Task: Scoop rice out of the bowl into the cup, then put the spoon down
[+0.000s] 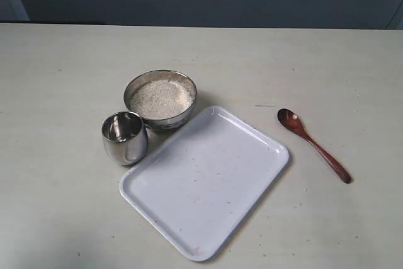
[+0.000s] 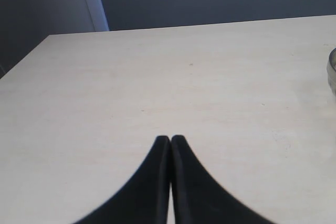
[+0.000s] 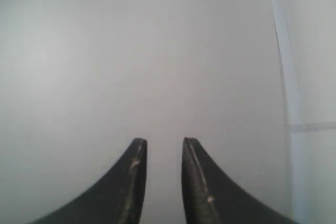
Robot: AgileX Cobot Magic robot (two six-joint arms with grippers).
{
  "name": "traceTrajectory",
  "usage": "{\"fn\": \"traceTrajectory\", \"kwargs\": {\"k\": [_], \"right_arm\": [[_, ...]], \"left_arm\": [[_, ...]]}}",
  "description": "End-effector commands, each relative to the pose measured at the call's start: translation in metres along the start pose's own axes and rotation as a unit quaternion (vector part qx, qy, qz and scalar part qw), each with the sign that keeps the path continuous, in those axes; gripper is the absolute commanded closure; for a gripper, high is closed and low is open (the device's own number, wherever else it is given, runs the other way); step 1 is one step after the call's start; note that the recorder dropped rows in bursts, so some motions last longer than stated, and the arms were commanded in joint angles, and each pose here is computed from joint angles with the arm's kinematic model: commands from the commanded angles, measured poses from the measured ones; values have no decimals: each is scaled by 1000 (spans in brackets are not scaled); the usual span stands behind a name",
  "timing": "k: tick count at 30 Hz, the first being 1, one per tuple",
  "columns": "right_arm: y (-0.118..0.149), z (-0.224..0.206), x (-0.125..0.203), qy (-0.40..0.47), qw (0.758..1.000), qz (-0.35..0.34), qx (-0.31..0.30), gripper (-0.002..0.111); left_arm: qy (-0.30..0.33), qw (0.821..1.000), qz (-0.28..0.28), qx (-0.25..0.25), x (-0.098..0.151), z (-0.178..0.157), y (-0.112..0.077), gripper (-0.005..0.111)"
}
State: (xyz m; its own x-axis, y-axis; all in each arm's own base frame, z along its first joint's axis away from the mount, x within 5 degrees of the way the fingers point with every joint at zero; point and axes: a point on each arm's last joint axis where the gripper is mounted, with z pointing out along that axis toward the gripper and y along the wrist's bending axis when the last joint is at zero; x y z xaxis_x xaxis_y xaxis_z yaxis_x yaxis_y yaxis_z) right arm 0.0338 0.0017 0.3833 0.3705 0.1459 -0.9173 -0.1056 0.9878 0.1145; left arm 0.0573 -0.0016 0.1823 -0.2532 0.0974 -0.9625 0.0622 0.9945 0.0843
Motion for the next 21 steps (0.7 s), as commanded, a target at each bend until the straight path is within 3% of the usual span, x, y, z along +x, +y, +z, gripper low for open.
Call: {"fn": "traceTrajectory", "kwargs": {"k": [1,3,7,16,21], "right_arm": [[-16,41,9,327,927,-170,71,84],[-17,63,13,401,895,-187,61,84],[-7,105,39,486,855,-179,19,84],[45,152,168,678,690,-233,-103,84],[56,157,232,738,614,-252,-120,84]], "left_arm": [[-7,1000,-3,1,-2,0,0,106],[-7,1000,-3,1,-2,0,0,106],[-7,1000,-3,1,-2,0,0,106],[-7,1000,-3,1,-2,0,0,106],[-7,1000,-3,1,-2,0,0,106]]}}
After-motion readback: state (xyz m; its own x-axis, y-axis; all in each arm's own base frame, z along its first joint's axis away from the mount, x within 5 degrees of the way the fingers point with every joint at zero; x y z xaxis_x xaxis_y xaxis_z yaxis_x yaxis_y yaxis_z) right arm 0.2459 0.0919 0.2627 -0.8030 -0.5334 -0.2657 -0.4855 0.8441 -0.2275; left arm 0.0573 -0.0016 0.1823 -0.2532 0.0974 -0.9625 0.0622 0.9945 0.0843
